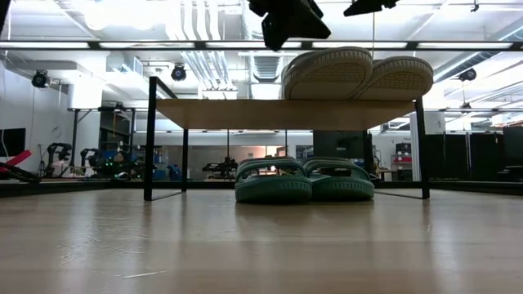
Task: Pick and place slides into the shelf
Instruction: Put the left green slides on the shelf
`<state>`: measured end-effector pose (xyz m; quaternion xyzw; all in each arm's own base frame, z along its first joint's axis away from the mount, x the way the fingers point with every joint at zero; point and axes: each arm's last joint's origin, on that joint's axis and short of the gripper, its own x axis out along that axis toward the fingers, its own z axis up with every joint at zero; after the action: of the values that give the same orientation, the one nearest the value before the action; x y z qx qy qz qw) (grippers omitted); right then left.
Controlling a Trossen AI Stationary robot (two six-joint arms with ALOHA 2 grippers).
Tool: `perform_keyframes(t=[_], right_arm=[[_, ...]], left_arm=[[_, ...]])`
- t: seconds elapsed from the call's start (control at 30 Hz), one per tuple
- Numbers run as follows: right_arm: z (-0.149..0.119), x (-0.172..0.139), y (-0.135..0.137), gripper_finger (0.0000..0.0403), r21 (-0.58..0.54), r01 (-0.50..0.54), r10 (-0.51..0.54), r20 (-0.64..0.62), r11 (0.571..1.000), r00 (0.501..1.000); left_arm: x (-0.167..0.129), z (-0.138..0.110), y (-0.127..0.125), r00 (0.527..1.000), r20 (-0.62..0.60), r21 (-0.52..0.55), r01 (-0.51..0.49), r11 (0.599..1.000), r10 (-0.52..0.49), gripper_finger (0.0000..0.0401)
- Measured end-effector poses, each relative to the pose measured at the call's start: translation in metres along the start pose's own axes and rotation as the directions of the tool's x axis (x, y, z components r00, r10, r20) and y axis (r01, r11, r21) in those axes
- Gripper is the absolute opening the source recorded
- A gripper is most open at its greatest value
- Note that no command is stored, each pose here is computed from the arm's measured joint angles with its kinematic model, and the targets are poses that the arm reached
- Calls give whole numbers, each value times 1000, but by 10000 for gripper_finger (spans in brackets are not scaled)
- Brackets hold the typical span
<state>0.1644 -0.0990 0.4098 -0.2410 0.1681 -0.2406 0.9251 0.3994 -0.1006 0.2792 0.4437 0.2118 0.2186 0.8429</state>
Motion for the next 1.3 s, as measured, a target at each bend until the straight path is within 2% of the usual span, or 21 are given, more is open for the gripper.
perform_keyframes(t=[0.17,0.27,0.33,0.4,0.5,0.57,0.63,0.77,1.0,1.03,1.13,1.3], right_arm=[[0,-1,0,219,16,0,0,1,1000,1000],[1,-5,0,219,59,-18,16,23,998,1000],[4,-11,1,219,108,-76,69,73,991,995],[7,-18,2,219,168,-154,131,137,974,982],[11,-33,3,219,258,-253,197,225,933,954],[11,-43,4,219,296,-304,225,272,905,936],[9,-53,9,219,311,-344,247,311,886,918],[1,-72,23,219,285,-403,261,429,870,865],[-24,-111,44,219,219,-455,222,645,863,731],[-28,-115,46,219,229,-446,202,656,865,727],[-40,-117,51,219,271,-417,165,634,867,755],[-50,-115,57,219,272,-429,185,619,861,763]], left_arm=[[-9,1,13,1000,1,-15,-6,1000,6,196],[-18,2,28,1000,13,-95,-18,995,19,196],[-25,1,38,999,24,-175,-21,984,25,196],[-34,-1,51,997,74,-282,19,959,2,196],[-53,-3,76,965,251,-426,185,885,-81,196],[-65,-8,90,929,350,-475,285,833,-119,196],[-74,-17,99,921,371,-520,311,796,-117,196],[-88,-38,106,927,362,-551,298,779,-99,196],[-112,-66,119,918,392,-582,296,757,-58,196],[-116,-69,121,917,396,-587,295,754,-50,196],[-124,-77,127,912,410,-601,292,744,-27,196],[-132,-91,127,916,401,-607,280,744,-18,196]])
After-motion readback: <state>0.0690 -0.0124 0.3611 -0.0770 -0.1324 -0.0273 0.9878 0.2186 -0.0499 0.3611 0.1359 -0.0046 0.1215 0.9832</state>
